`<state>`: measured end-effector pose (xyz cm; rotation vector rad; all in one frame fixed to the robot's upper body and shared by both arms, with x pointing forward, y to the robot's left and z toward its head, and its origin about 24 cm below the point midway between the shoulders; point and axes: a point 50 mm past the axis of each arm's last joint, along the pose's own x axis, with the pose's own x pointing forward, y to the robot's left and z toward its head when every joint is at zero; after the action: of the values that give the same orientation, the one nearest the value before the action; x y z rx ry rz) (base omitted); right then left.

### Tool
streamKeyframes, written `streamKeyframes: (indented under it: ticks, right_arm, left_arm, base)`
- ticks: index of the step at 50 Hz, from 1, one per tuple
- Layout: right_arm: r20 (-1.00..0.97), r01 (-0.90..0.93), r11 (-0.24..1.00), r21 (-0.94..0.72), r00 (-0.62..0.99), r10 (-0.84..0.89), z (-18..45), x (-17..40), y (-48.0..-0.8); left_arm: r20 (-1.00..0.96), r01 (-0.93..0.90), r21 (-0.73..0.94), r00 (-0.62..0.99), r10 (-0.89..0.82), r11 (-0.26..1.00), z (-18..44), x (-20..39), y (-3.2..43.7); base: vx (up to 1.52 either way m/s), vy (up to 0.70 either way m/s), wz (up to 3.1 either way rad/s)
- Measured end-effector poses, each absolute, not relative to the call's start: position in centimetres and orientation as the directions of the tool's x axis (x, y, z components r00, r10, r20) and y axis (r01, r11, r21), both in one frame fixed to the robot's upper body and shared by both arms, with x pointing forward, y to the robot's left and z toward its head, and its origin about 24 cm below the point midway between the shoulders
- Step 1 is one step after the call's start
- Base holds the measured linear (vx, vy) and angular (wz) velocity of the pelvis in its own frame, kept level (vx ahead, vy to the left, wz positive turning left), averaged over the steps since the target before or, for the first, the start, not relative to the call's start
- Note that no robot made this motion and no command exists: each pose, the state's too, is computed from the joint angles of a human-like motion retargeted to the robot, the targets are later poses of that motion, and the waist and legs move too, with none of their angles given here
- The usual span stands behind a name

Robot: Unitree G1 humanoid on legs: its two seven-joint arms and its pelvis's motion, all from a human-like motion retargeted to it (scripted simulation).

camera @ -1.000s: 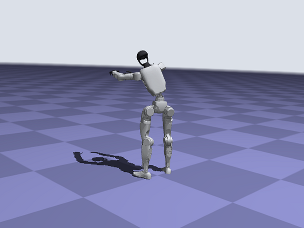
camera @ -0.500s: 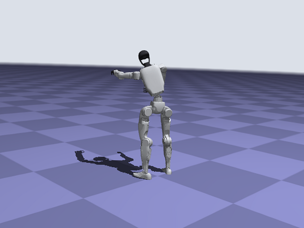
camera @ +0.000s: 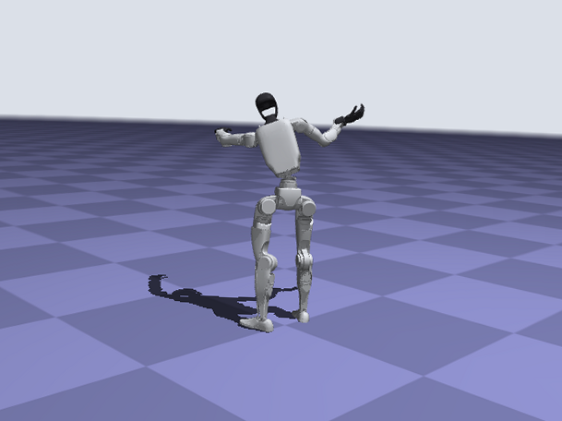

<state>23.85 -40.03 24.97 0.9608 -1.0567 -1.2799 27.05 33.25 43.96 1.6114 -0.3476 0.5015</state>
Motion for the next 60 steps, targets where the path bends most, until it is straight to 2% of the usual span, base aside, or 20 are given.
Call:
streamKeyframes:
  ticks: [2, 3, 4, 5, 6, 7, 8, 9, 11, 16, 19, 22, 26, 29, 33, 38, 46, 51, 56, 60]
  right_arm:
    - [0.200, 0.046, 0.197, 0.979, -0.068, -0.977, 30.0, 21.8, -39.3]
    - [0.310, 0.073, 0.304, 0.950, -0.103, -0.945, 32.6, 21.0, -39.0]
    - [0.484, 0.331, 0.426, 0.842, -0.117, -0.867, 35.1, 21.0, -39.1]
    - [0.511, 0.247, 0.467, 0.849, -0.160, -0.845, 37.6, 19.9, -38.1]
    - [0.464, -0.023, 0.478, 0.878, -0.208, -0.861, 39.7, 18.0, -36.6]
    - [0.453, -0.188, 0.496, 0.848, -0.229, -0.862, 41.2, 16.8, -35.2]
    - [0.454, -0.306, 0.513, 0.802, -0.246, -0.856, 42.5, 15.8, -34.0]
    - [0.482, -0.332, 0.551, 0.766, -0.270, -0.833, 43.7, 15.1, -33.1]
    - [0.544, -0.344, 0.628, 0.698, -0.315, -0.778, 46.6, 13.9, -30.8]
    - [0.741, -0.201, 0.816, 0.543, -0.343, -0.577, 52.8, 13.5, -23.5]
    - [0.877, -0.173, 0.912, 0.371, -0.258, -0.406, 55.0, 15.0, -17.3]
    - [0.977, -0.233, 0.960, 0.158, -0.101, -0.185, 55.2, 17.7, -10.5]
    - [0.960, -0.233, 0.965, -0.118, 0.222, 0.171, 51.3, 24.4, -1.0]
    - [0.770, -0.261, 0.923, -0.283, 0.512, 0.381, 44.8, 30.0, 4.9]
    - [0.552, -0.342, 0.904, -0.256, 0.716, 0.427, 36.6, 33.5, 8.0]
    - [0.515, -0.363, 0.918, -0.160, 0.763, 0.392, 33.1, 34.0, 8.3]
    - [0.490, -0.227, 0.933, -0.279, 0.802, 0.342, 31.1, 35.6, 7.1]
    - [0.346, -0.247, 0.936, -0.251, 0.880, 0.325, 25.4, 37.0, 6.0]
    - [0.034, -0.310, 0.951, -0.019, 0.950, 0.310, 15.0, 37.0, 3.8]
    - [-0.304, -0.189, 0.954, 0.231, 0.918, 0.255, 4.6, 34.7, -0.2]
  left_arm:
    - [0.480, -0.472, 0.875, 0.875, 0.067, -0.111, 43.4, 27.4, 33.1]
    - [0.460, -0.450, 0.885, 0.885, 0.067, -0.121, 43.3, 27.5, 33.1]
    - [0.427, -0.414, 0.898, 0.901, 0.073, -0.147, 43.1, 27.6, 33.1]
    - [0.419, -0.407, 0.902, 0.906, 0.064, -0.144, 43.0, 27.7, 32.9]
    - [0.423, -0.414, 0.901, 0.905, 0.047, -0.127, 42.9, 27.8, 32.5]
    - [0.430, -0.423, 0.899, 0.902, 0.038, -0.114, 42.8, 27.9, 32.3]
    - [0.432, -0.427, 0.898, 0.901, 0.029, -0.104, 42.7, 28.0, 32.2]
    - [0.425, -0.421, 0.901, 0.905, 0.023, -0.099, 42.6, 28.1, 32.0]
    - [0.421, -0.419, 0.904, 0.907, 0.011, -0.085, 42.5, 28.2, 31.8]
    - [0.427, -0.427, 0.904, 0.904, -0.014, -0.031, 42.8, 28.1, 31.2]
    - [0.441, -0.441, 0.897, 0.897, -0.020, 0.003, 43.2, 27.9, 31.0]
    - [0.461, -0.460, 0.887, 0.887, -0.022, 0.036, 43.7, 27.7, 30.9]
    - [0.475, -0.473, 0.880, 0.880, -0.029, 0.044, 44.2, 27.4, 30.8]
    - [0.462, -0.461, 0.887, 0.886, -0.050, 0.019, 44.1, 27.5, 30.4]
    - [0.437, -0.441, 0.898, 0.892, -0.114, -0.006, 43.7, 27.8, 29.1]
    - [0.419, -0.427, 0.904, 0.895, -0.150, -0.021, 43.2, 28.1, 28.5]
    - [0.436, -0.438, 0.899, 0.896, -0.088, -0.013, 43.4, 27.9, 29.8]
    - [0.431, -0.433, 0.901, 0.900, -0.058, -0.030, 43.4, 27.8, 30.5]
    - [0.440, -0.440, 0.896, 0.898, -0.014, -0.053, 43.6, 27.6, 31.4]
    - [0.452, -0.451, 0.891, 0.892, 0.011, -0.046, 43.8, 27.5, 31.8]
  base:
    - [0.00, 0.00, 0.00]
    - [0.00, 0.00, 0.00]
    - [0.00, 0.00, 0.00]
    - [0.00, 0.00, 0.00]
    - [0.00, 0.00, 0.00]
    - [0.00, 0.00, 0.00]
    - [0.00, 0.00, 0.20]
    - [0.00, 0.00, 0.23]
    - [0.00, 0.01, 0.32]
    - [-0.01, 0.02, 0.38]
    - [-0.02, 0.02, 0.36]
    - [-0.02, 0.01, 0.30]
    - [-0.02, 0.00, 0.22]
    - [-0.02, -0.02, 0.22]
    - [-0.01, -0.02, 0.25]
    - [0.02, 0.02, 0.25]
    - [0.05, 0.05, 0.06]
    - [0.05, 0.03, -0.15]
    - [0.04, 0.01, -0.22]
    - [0.03, -0.01, -0.31]
